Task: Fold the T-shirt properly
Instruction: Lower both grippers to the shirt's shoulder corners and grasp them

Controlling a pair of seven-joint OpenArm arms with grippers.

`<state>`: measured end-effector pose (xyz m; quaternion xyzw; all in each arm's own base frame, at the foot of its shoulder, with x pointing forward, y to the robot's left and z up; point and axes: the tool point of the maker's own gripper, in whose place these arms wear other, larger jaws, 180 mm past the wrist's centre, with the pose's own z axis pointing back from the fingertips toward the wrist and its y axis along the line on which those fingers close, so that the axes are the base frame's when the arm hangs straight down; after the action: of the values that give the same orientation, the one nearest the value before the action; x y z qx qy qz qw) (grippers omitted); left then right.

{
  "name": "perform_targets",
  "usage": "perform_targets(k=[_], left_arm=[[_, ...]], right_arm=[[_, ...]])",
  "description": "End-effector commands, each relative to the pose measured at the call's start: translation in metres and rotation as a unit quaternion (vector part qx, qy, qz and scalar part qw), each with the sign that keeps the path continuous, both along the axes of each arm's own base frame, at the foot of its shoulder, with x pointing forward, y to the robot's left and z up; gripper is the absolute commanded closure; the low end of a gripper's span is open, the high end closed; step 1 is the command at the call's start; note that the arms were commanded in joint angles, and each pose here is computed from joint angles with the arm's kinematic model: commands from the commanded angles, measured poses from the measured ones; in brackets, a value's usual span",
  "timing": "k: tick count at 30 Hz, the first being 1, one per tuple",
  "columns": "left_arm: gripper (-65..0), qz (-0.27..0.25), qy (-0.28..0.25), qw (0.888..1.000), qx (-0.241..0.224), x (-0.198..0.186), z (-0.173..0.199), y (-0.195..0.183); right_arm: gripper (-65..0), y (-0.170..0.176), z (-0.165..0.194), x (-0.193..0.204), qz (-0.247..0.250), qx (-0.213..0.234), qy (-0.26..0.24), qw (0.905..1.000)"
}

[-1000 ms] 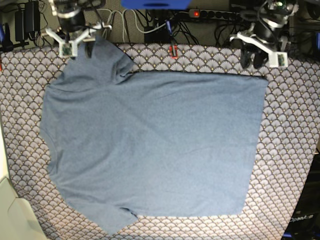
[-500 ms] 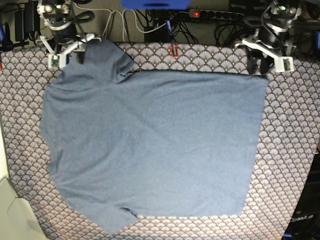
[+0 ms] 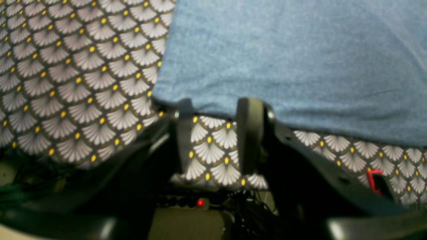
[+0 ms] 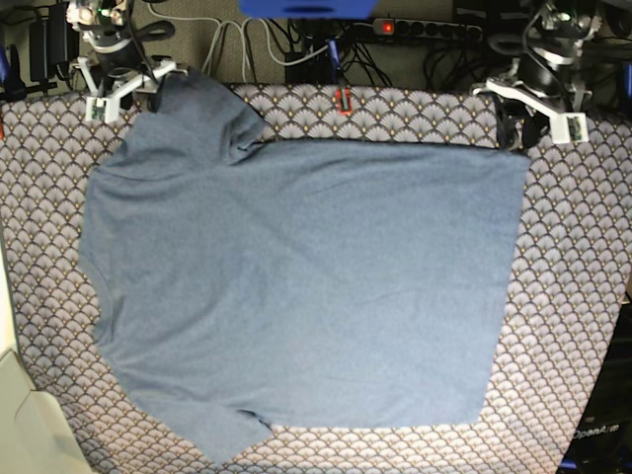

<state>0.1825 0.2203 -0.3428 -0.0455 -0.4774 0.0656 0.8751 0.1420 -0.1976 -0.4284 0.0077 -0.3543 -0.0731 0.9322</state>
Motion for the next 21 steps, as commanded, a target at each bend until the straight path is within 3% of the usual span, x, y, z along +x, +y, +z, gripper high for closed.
perform_targets(k=[1, 12, 14, 18, 21], left_arm=[[-22.4, -0.005, -0.016, 1.000, 0.003, 0.003, 0.009, 0.000], [-22.4, -0.004, -0.015, 1.000, 0.004, 0.003, 0.008, 0.001], [-22.4, -0.004, -0.015, 1.000, 0.004, 0.003, 0.008, 0.001], [-22.4, 0.002, -0.010, 1.000, 0.006, 0.002, 0.003, 0.005], [-22.5, 0.011, -0.003, 1.000, 0.010, 0.002, -0.004, 0.014]], right_arm=[[-27.5, 0.009, 0.001, -0.001, 0.009, 0.010, -0.001, 0.9999], [-25.3, 0.026, -0.001, 0.000, 0.027, 0.025, 0.001, 0.9993], [-19.7, 0.026, -0.001, -0.001, 0.027, 0.024, 0.001, 0.9993], [0.0, 0.026, -0.009, -0.004, 0.024, 0.029, 0.011, 0.9992], [0.0, 0.025, -0.020, -0.005, 0.020, 0.034, 0.022, 0.9990]])
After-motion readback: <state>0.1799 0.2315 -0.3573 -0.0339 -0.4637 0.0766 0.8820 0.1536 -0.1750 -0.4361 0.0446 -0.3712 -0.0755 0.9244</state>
